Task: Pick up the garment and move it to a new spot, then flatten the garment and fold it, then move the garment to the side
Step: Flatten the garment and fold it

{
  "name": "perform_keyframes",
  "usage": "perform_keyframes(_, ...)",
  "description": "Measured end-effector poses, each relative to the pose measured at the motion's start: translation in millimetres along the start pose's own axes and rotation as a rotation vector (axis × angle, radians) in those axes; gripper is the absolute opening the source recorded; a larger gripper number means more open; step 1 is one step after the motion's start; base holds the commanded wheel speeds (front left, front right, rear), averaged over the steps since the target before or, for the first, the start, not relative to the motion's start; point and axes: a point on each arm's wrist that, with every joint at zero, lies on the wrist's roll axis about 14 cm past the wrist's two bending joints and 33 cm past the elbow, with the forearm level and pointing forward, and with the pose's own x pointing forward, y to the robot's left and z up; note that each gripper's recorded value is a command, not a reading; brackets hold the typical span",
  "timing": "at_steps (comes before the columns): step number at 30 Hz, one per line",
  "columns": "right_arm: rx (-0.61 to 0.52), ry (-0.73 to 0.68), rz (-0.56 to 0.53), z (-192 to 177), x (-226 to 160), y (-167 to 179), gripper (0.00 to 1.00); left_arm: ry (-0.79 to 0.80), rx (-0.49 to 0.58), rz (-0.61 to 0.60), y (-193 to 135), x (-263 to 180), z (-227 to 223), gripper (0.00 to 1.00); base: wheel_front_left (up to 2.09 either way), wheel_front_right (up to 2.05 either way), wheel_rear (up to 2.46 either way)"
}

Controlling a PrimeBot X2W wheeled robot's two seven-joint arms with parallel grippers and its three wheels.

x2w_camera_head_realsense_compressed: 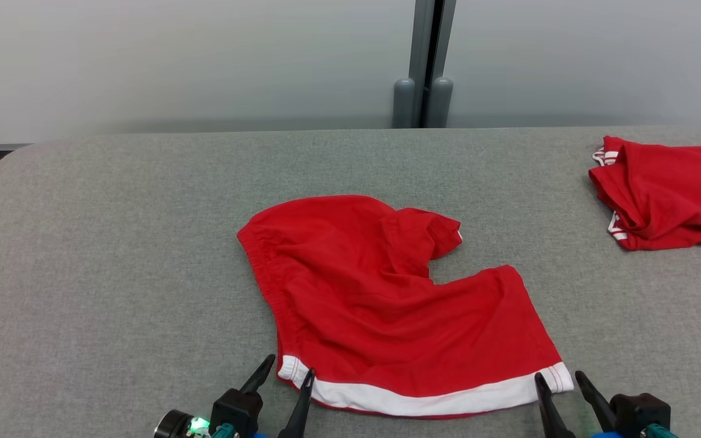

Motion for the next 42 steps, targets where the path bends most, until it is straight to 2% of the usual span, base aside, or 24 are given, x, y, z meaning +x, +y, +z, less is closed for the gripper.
perform_keyframes(16,0.001,0.039,0.021,-15,6,7,1.0,0.08,0.008,-0.081,-17,13,-16,1.0,0.0,0.0,0.0)
perform_keyframes(17,0.001,0.043,0.022,-16,7,7,0.81,0.085,0.004,-0.078,-16,14,-17,0.58,0.0,0.0,0.0)
perform_keyframes(18,0.0,0.045,0.025,-16,8,8,0.5,0.098,0.001,-0.079,-16,15,-19,0.46,0.0,0.0,0.0)
perform_keyframes(19,-0.002,0.049,0.028,-17,9,9,0.2,0.11,0.004,-0.084,-17,15,-22,0.0,0.0,0.0,0.0)
perform_keyframes(20,-0.003,0.053,0.032,-18,10,10,0.05,0.115,0.002,-0.088,-18,16,-23,0.0,0.0,0.0,0.0)
perform_keyframes(21,-0.005,0.055,0.036,-18,11,11,0.0,0.123,0.0,-0.096,-19,17,-24,0.0,0.0,0.0,0.0)
perform_keyframes(27,-0.012,0.009,0.048,-6,17,15,0.0,0.095,-0.009,-0.115,-25,23,-14,0.0,0.0,0.0,0.0)
perform_keyframes(34,-0.009,-0.11,0.076,29,22,24,0.0,-0.048,-0.016,-0.128,-23,31,30,0.0,0.0,0.0,0.0)
perform_keyframes(39,-0.031,-0.265,0.109,88,42,33,0.0,-0.199,-0.001,-0.106,-3,48,86,0.0,0.0,0.0,0.0)
perform_keyframes(42,-0.057,-0.344,0.124,127,60,35,0.0,-0.279,0.044,-0.104,11,64,124,0.0,0.0,0.0,0.0)
